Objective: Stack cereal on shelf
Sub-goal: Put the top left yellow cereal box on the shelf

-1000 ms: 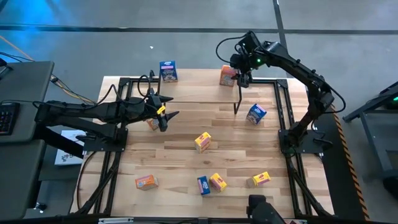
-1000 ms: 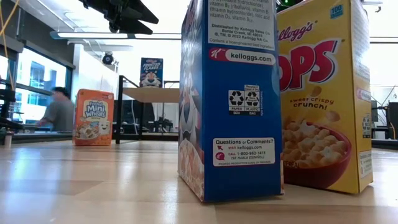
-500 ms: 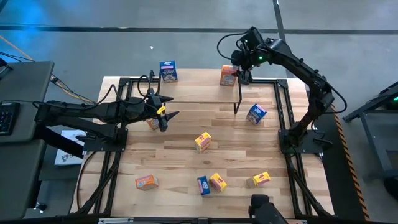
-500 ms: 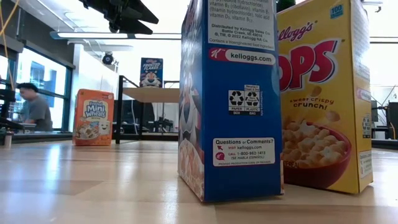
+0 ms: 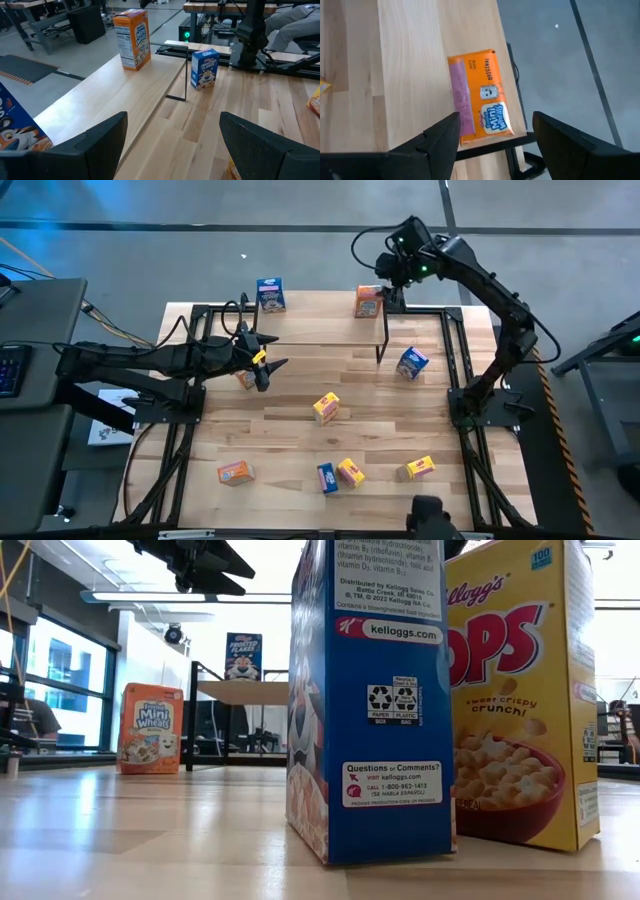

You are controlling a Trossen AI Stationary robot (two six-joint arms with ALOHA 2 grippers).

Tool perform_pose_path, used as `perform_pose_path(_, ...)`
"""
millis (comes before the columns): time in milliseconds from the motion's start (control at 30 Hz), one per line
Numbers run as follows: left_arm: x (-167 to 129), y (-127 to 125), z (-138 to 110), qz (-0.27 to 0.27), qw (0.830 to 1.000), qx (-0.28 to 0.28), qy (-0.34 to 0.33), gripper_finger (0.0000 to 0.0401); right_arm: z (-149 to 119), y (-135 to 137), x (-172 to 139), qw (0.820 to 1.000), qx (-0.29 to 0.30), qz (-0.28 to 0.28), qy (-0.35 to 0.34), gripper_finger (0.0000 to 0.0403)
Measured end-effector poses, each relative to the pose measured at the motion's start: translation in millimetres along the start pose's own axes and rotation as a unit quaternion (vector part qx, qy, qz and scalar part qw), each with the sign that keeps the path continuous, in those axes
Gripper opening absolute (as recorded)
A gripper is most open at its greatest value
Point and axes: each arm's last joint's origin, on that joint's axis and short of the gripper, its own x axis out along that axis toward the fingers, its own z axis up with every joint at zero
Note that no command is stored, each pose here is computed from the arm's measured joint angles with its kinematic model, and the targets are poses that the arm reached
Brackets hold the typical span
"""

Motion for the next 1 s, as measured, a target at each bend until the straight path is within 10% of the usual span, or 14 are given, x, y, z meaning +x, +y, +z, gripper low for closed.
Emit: perform_pose_path(1000, 0, 0, 0, 0.0, 1.0, 0.0, 0.0, 0.0308, 57, 146, -26, 0.986, -0.056, 0.155, -0.004, 0.0241)
